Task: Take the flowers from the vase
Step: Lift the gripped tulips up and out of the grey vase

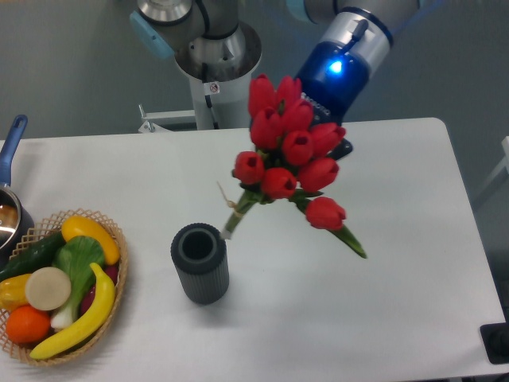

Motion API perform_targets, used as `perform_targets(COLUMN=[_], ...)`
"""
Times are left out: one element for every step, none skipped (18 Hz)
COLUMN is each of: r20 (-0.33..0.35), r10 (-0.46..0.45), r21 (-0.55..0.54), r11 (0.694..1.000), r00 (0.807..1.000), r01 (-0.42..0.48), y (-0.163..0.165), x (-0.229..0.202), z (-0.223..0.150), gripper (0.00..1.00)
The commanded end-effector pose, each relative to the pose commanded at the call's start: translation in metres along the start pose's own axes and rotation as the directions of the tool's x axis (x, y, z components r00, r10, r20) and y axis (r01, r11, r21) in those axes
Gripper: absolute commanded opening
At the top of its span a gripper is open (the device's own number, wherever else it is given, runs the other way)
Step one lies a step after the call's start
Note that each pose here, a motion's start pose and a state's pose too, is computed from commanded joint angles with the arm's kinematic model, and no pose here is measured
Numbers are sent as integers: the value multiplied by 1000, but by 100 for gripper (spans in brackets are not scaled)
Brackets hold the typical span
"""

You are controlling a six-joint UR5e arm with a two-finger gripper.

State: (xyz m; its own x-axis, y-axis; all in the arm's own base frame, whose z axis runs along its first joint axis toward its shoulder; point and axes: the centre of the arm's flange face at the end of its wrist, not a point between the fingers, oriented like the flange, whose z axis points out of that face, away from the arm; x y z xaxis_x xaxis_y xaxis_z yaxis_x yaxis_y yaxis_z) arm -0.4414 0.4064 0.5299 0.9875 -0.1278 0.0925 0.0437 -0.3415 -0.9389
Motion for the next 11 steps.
perform_targets(r20=[7, 18, 21, 21, 22, 23, 23, 21, 21, 21, 21], r10=[-4, -8, -6, -7, -2, -1, -1, -5, -6, -6, -5], r21=[0, 1, 1, -2, -2, -4, -4, -5, -5, -5, -5], r11=[1000, 1000, 1000, 1000, 1000, 1000, 1000, 1000, 1000, 1000, 1000], r00=[1000, 1000, 1000, 1000, 1000, 1000, 1000, 1000, 1000, 1000, 1000], r01=[4, 8, 6, 8, 3, 1, 1, 5, 7, 7, 5], y=[3, 6, 7, 11, 14, 15, 15, 17, 18, 18, 17], x=[-6, -12, -13, -13, -15, -15, -15, -15, -15, -15, -15], z=[-3, -8, -10, -9, -10, -10, -10, -9, -9, -9, -9], gripper=[37, 37, 37, 37, 37, 37, 37, 37, 37, 37, 37])
